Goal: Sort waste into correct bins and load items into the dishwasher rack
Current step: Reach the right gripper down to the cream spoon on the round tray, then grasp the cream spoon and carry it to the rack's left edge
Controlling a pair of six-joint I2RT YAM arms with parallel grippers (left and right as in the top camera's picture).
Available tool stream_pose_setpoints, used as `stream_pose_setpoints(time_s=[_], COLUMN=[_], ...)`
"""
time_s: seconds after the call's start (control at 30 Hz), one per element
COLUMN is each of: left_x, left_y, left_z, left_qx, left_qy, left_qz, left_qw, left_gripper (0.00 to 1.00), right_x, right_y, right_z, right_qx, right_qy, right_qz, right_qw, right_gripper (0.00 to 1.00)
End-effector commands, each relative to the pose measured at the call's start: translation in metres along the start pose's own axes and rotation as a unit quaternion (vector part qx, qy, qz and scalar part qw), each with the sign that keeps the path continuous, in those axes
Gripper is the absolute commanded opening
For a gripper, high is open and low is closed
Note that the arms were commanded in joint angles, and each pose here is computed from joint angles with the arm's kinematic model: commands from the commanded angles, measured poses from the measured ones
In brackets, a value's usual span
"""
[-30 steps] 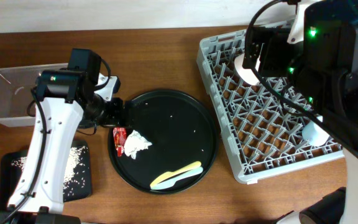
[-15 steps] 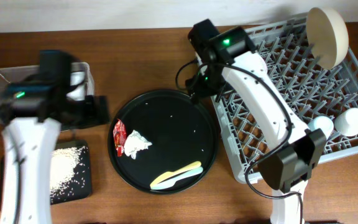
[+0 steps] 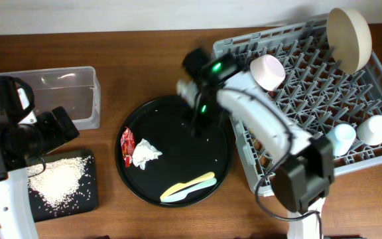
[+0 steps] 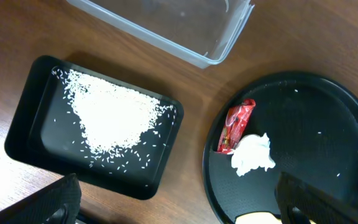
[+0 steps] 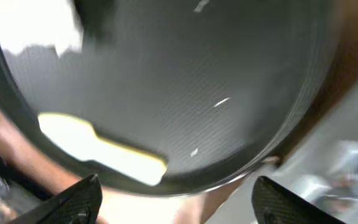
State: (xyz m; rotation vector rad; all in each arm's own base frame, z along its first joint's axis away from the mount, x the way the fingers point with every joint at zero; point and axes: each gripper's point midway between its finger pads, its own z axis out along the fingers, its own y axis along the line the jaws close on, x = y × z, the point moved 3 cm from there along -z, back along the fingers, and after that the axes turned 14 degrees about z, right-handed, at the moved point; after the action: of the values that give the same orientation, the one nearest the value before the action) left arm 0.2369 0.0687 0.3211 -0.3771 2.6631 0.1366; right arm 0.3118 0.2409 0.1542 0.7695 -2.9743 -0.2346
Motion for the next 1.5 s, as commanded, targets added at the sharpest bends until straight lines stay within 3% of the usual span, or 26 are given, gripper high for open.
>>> stream_pose_setpoints(time_s=[0.0, 0.27, 0.47, 0.77, 0.9, 1.13, 1.27, 1.47], left_x=[-0.002, -0.012, -0.012, -0.012, -0.012, -0.012, -0.012, -0.012], left_y=[0.003, 0.003, 0.003, 0.003, 0.003, 0.003, 0.003, 0.003], left_z=[-0.003, -0.003, -0.003, -0.003, -0.003, -0.003, -0.003, -0.003], left_qx=[-0.007, -0.006, -0.006, -0.006, -0.006, -0.006, -0.006, -0.006], left_qy=[-0.006, -0.028, -0.028, -0.028, -0.028, -0.028, -0.028, -0.028], left_qz=[-0.011, -0.012, -0.012, -0.012, -0.012, -0.012, -0.012, -0.012], left_qw=[1.000, 1.000, 1.000, 1.000, 1.000, 1.000, 1.000, 1.000], left_gripper=[0.99, 0.99, 0.99, 0.99, 0.99, 0.99, 0.99, 0.99], right_x=[0.035, 0.066, 0.073, 0.073, 0.068, 0.057, 0.057, 0.055], right_y=[0.015, 0.047, 0.055, 0.048, 0.045, 0.045, 0.045, 0.043], right_z=[0.046, 0.109, 0.123, 0.137, 0.137, 0.137, 0.137, 0.136], right_qx=[0.051, 0.125, 0.135, 0.143, 0.157, 0.171, 0.173, 0.182], right_qy=[0.066, 0.081, 0.077, 0.081, 0.072, 0.047, 0.047, 0.045], right_qz=[-0.108, -0.222, -0.243, -0.305, -0.307, -0.306, -0.306, -0.305], right_qw=[0.991, 0.964, 0.957, 0.938, 0.936, 0.935, 0.935, 0.934], right_gripper=[0.75, 0.72, 0.61, 0.62, 0.52, 0.44, 0.23, 0.17])
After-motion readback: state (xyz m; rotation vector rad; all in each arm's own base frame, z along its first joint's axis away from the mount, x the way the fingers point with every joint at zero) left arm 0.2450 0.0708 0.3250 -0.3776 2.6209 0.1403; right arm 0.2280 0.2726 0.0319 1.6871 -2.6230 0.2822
